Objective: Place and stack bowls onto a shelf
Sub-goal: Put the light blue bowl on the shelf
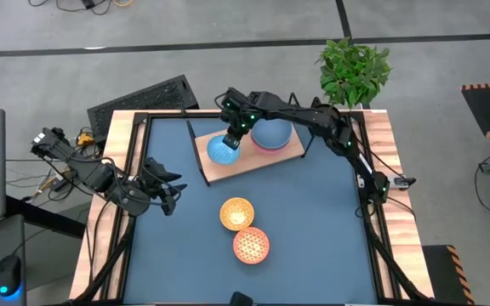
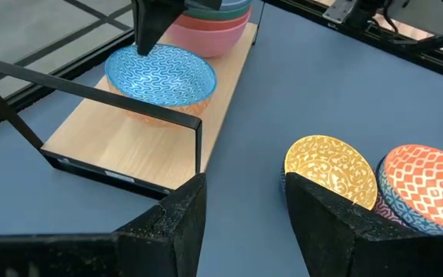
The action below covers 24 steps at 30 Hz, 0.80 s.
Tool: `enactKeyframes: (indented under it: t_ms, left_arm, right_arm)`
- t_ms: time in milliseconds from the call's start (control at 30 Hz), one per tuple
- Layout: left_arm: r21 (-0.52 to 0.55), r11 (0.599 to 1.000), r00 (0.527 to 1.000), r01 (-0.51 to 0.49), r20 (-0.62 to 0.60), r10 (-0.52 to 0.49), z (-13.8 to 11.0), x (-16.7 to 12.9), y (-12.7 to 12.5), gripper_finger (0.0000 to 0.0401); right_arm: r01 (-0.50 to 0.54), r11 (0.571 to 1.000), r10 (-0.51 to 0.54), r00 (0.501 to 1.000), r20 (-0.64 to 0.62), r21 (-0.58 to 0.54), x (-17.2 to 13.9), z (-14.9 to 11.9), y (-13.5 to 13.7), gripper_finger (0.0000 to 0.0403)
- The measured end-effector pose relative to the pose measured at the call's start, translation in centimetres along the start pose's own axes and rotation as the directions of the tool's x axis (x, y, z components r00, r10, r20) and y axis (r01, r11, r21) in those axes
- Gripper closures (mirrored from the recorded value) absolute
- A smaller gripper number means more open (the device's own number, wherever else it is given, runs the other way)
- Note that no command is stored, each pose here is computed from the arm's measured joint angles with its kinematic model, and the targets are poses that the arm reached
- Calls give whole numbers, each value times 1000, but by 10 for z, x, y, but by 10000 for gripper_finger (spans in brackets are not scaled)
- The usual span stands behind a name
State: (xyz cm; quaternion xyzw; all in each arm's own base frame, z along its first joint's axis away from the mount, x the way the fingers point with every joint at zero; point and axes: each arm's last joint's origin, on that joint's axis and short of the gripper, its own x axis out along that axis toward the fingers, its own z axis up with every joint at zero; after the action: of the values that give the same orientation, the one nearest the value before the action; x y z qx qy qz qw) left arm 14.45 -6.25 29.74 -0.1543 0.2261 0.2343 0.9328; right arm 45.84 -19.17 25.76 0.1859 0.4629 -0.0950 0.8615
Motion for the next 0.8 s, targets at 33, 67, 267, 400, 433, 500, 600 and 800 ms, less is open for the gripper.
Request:
enactKeyframes:
  t_ms: [33, 67, 267, 400, 433, 500, 600, 800]
  left_arm:
    - [-2, 1000, 1000, 0, 0, 0, 0, 0, 0, 239]
    - [-5, 1000, 1000, 0, 0, 0, 0, 0, 0, 239]
    - [-11, 1000, 1000, -3, 3, 3, 0, 0, 0, 239]
    - [-16, 1000, 1000, -3, 3, 3, 0, 0, 0, 239]
    - [-15, 1000, 1000, -3, 3, 3, 0, 0, 0, 239]
    - [-14, 1000, 1000, -4, 4, 4, 0, 0, 0, 239]
    - [-11, 1000, 1000, -5, 4, 5, 0, 0, 0, 239]
    - [-12, 1000, 1000, -5, 5, 5, 0, 0, 0, 239]
  right_arm:
    - [5, 1000, -5, 1000, -9, -10, 0, -1, 0, 376]
    - [14, 1000, -14, 1000, -21, -18, 4, -2, 2, 376]
    - [30, 1000, -30, 996, -87, -11, 30, -10, -2, 376]
    - [33, 999, -34, 996, -86, -9, 32, -10, -2, 376]
    - [34, 999, -35, 996, -82, -13, 32, -10, -2, 376]
    - [35, 999, -36, 996, -81, -13, 30, -9, -1, 376]
    - [50, 999, -50, 996, -76, -8, 24, -5, -5, 376]
    - [104, 994, -105, 993, -54, -18, 22, -2, -5, 354]
